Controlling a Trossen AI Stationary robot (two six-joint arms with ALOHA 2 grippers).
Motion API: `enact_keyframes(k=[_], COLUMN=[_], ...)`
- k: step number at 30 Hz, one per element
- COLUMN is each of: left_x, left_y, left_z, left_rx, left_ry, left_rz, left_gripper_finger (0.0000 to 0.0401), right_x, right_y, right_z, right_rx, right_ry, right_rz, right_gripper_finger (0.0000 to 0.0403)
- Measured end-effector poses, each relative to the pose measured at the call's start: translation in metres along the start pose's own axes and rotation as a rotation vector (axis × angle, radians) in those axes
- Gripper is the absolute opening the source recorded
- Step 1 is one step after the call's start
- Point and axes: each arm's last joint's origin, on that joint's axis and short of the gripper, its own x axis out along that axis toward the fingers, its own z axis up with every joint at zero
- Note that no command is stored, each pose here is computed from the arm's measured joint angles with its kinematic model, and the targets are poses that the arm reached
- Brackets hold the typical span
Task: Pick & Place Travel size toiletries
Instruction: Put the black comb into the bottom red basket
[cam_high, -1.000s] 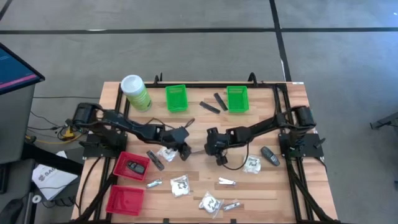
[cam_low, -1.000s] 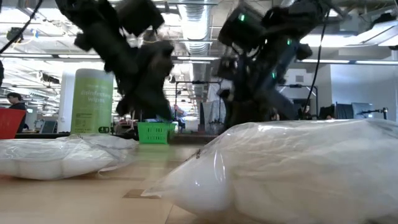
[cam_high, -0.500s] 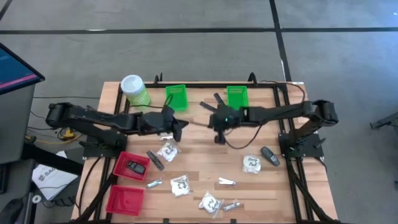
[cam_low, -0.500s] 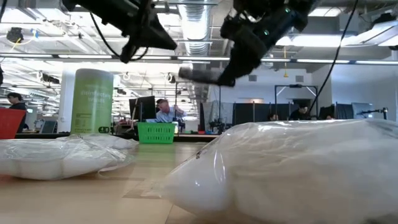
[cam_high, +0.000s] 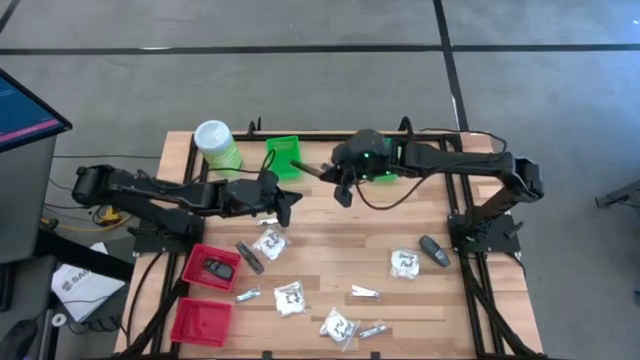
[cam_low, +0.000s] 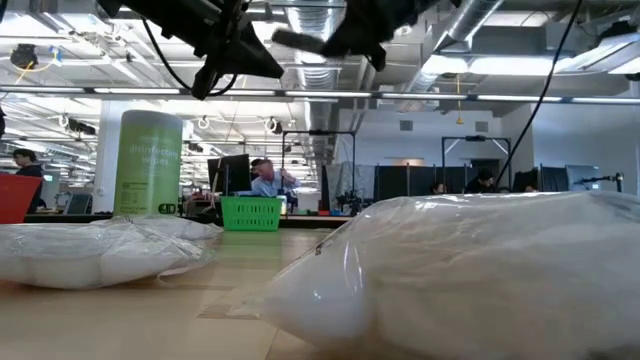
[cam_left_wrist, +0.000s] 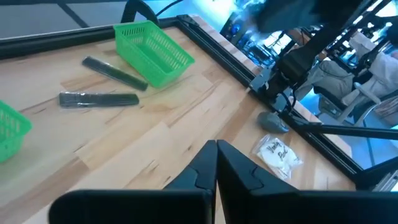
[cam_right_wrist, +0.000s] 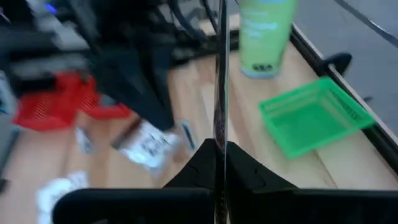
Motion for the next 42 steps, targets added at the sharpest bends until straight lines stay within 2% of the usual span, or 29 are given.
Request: enact_keyframes(k=[8, 17, 23, 28, 33, 42], left_x=[0.0, -0.004, -0.013, -0.03, -0.042, -0.039], left_y=[-0.004, -0.016, -0.019, -0.024, -0.02, -0.013], left_z=[0.005, 0.023, 0.03, 0.05, 0.068, 0.078], left_rx=[-0.051, -0.088, -0.107, -0.153, -0.225, -0.259], left_ry=[-0.05, -0.218, -0.262, -0.415, -0.543, -0.602], left_rz=[-0.036, -0.165, -0.204, -0.306, -0.333, -0.351], left_gripper_finger=[0.0, 0.0, 0.0001, 0.0015, 0.0067, 0.0201], right_x=[-0.004, -0.011, -0.018, -0.028, -0.027, -0.027], right_y=[-0.008, -0.002, 0.0, 0.001, 0.004, 0.004], right_z=[0.015, 0.037, 0.046, 0.05, 0.049, 0.051], right_rx=[0.269, 0.438, 0.489, 0.487, 0.492, 0.526], right_ry=[-0.074, -0.216, -0.286, -0.323, -0.349, -0.391], right_rz=[0.223, 0.435, 0.484, 0.476, 0.419, 0.379], right_gripper_finger=[0.0002, 0.0002, 0.0001, 0.0001, 0.0001, 0.0001])
